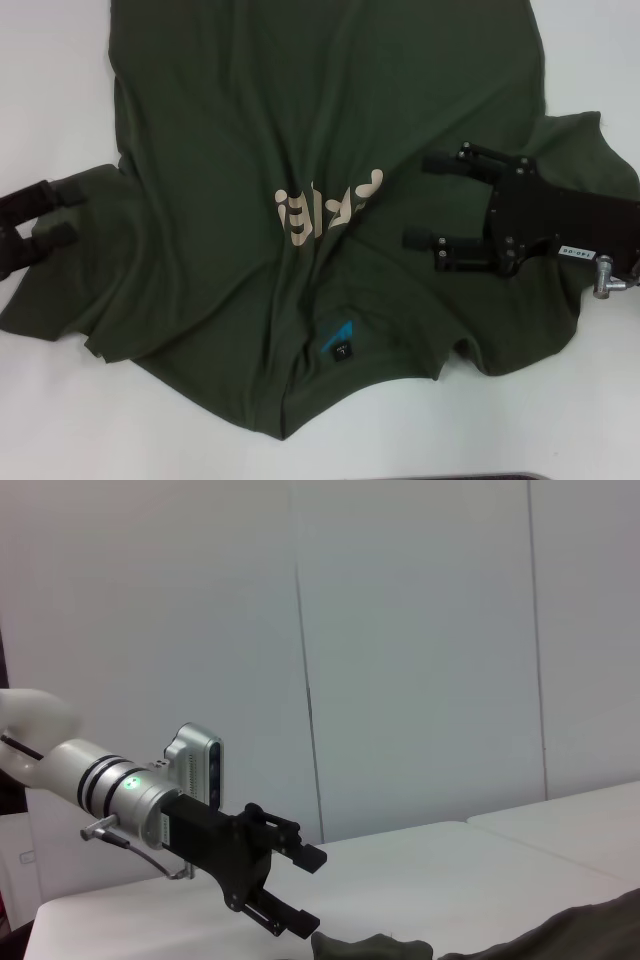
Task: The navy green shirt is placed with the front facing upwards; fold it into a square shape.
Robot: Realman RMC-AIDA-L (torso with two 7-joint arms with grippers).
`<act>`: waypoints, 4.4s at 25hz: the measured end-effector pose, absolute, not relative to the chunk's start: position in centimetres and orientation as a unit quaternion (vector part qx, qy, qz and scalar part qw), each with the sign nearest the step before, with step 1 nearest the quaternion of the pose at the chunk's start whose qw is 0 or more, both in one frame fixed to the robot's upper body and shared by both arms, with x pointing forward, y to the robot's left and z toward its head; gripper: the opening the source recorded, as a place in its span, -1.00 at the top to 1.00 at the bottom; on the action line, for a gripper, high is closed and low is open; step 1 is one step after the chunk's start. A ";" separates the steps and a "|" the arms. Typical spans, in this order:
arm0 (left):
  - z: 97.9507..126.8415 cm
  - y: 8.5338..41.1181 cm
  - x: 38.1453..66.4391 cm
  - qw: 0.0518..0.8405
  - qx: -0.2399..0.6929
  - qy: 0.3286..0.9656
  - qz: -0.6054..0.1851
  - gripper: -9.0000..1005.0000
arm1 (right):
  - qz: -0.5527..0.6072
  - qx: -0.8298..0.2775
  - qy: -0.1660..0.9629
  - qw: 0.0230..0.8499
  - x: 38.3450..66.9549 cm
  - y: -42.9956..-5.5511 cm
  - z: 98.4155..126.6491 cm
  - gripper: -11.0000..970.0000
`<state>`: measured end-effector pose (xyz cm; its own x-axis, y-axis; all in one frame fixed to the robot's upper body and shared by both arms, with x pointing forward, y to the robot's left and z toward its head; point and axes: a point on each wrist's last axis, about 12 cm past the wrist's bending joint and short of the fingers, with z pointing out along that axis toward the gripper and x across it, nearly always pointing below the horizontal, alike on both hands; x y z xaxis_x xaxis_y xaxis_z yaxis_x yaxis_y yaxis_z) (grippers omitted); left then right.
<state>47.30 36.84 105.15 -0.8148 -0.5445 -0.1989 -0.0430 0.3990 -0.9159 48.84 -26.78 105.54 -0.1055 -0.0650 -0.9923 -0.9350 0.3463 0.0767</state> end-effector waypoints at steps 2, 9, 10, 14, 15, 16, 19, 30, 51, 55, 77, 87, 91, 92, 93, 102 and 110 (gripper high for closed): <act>105.2 37.3 47.5 0.248 -0.190 0.803 -0.507 -0.56 | 0.407 -0.402 0.622 0.535 48.9 -26.8 105.5 -0.88; 105.1 38.9 48.2 0.269 -0.223 0.811 -0.470 -0.56 | 0.408 -0.402 0.622 0.534 48.9 -26.7 105.5 -0.87; 105.1 38.9 48.2 0.269 -0.225 0.812 -0.467 -0.56 | 0.408 -0.402 0.622 0.534 48.9 -26.7 105.5 -0.87; 104.9 39.3 48.3 0.274 -0.234 0.815 -0.454 -0.56 | 0.408 -0.402 0.622 0.534 48.9 -26.7 105.5 -0.87; 104.9 39.3 48.3 0.275 -0.236 0.815 -0.452 -0.56 | 0.408 -0.402 0.622 0.534 48.9 -26.7 105.5 -0.87; 104.8 39.5 48.3 0.277 -0.240 0.816 -0.447 -0.56 | 0.408 -0.402 0.622 0.534 48.9 -26.7 105.5 -0.87; 104.6 39.5 48.3 0.278 -0.245 0.816 -0.443 -0.56 | 0.408 -0.402 0.622 0.534 48.9 -26.7 105.6 -0.87; 104.0 39.4 48.2 0.264 -0.256 0.823 -0.432 -0.54 | 0.408 -0.401 0.622 0.535 48.9 -26.7 105.6 -0.87; 103.6 38.1 49.0 0.257 -0.246 0.829 -0.432 -0.52 | 0.408 -0.402 0.622 0.534 48.9 -26.7 105.5 -0.86; 103.6 37.8 49.2 0.255 -0.242 0.830 -0.433 -0.52 | 0.407 -0.402 0.622 0.534 48.9 -26.7 105.6 -0.86; 103.9 36.8 50.1 0.225 -0.206 0.851 -0.428 -0.07 | 0.408 -0.401 0.622 0.534 48.9 -26.7 105.5 -0.86; 103.8 36.9 50.0 0.223 -0.210 0.851 -0.427 0.92 | 0.410 -0.401 0.620 0.536 48.8 -26.7 105.6 -0.86; 103.8 36.9 50.0 0.223 -0.210 0.851 -0.427 0.95 | 0.411 -0.401 0.619 0.536 48.8 -26.7 105.7 -0.86; 103.9 36.9 50.0 0.223 -0.210 0.851 -0.427 0.95 | 0.411 -0.401 0.619 0.536 48.8 -26.7 105.6 -0.86; 103.9 37.0 49.9 0.223 -0.210 0.850 -0.428 0.96 | 0.411 -0.401 0.619 0.536 48.8 -26.7 105.6 -0.85; 105.5 37.7 49.9 0.233 -0.199 0.834 -0.458 0.99 | 0.411 -0.401 0.619 0.536 48.8 -26.7 105.6 -0.85; 107.0 38.7 50.5 0.243 -0.195 0.834 -0.456 0.99 | 0.411 -0.400 0.620 0.536 48.7 -26.8 105.6 -0.85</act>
<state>50.45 38.67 106.98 -0.8060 -0.5465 -0.2274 -0.1032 0.5080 -0.8551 48.71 -26.77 105.59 -0.1063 -0.0552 -0.9928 -0.9362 0.3420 0.0812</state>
